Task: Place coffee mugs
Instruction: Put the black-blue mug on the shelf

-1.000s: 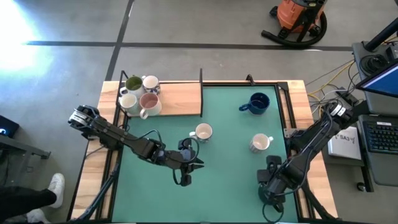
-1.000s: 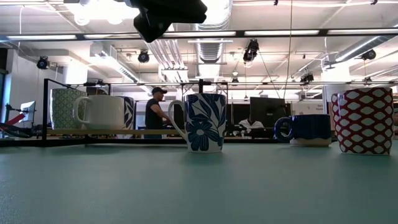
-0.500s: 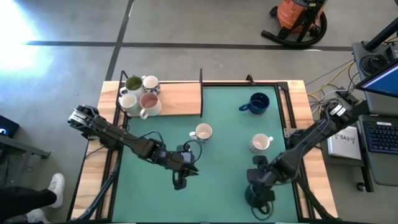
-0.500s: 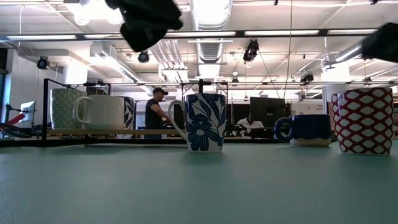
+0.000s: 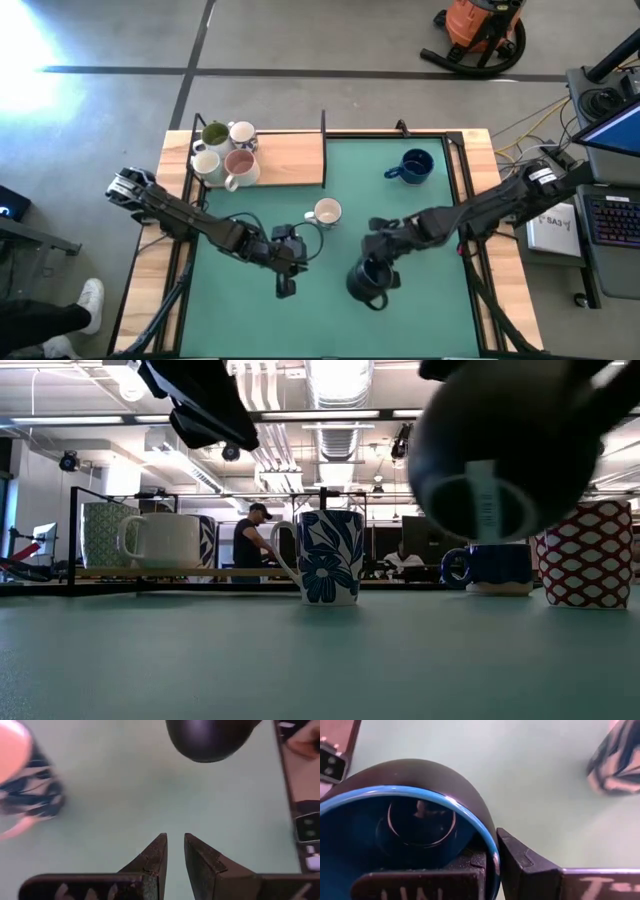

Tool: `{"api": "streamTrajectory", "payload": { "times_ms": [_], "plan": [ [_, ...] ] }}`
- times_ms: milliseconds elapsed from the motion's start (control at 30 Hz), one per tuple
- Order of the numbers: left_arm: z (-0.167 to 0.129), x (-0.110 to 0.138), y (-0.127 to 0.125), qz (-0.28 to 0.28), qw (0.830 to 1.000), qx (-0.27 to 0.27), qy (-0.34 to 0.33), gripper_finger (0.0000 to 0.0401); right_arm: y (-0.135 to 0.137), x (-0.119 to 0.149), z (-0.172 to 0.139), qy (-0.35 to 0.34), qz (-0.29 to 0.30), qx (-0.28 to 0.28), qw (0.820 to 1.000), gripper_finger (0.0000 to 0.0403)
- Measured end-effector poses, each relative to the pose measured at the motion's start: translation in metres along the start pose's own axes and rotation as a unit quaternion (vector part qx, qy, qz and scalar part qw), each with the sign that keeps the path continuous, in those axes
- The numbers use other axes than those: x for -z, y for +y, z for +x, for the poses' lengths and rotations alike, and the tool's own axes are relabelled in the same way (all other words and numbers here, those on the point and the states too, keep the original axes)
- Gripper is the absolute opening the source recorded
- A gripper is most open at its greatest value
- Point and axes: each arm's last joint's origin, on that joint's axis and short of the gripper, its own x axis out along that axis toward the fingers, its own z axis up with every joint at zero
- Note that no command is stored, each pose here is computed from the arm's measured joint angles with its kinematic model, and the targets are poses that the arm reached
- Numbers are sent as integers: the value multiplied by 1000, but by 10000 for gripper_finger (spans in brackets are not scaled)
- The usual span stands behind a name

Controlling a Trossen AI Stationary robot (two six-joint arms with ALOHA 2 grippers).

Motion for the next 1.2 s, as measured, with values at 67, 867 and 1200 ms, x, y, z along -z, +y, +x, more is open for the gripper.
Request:
{"api": "streamTrajectory", "payload": {
  "times_ms": [67,867,1200],
  "plan": [
    [-6,0,2,1,1000,-11,1,47,-8,-4,2,-12,-5,5,1000,14],
    [-74,2,23,13,996,-86,-24,47,-55,-100,68,3,-146,58,988,13],
    [-83,12,30,4,994,-110,18,47,-84,-129,76,-20,-187,83,979,13]
  ]
}}
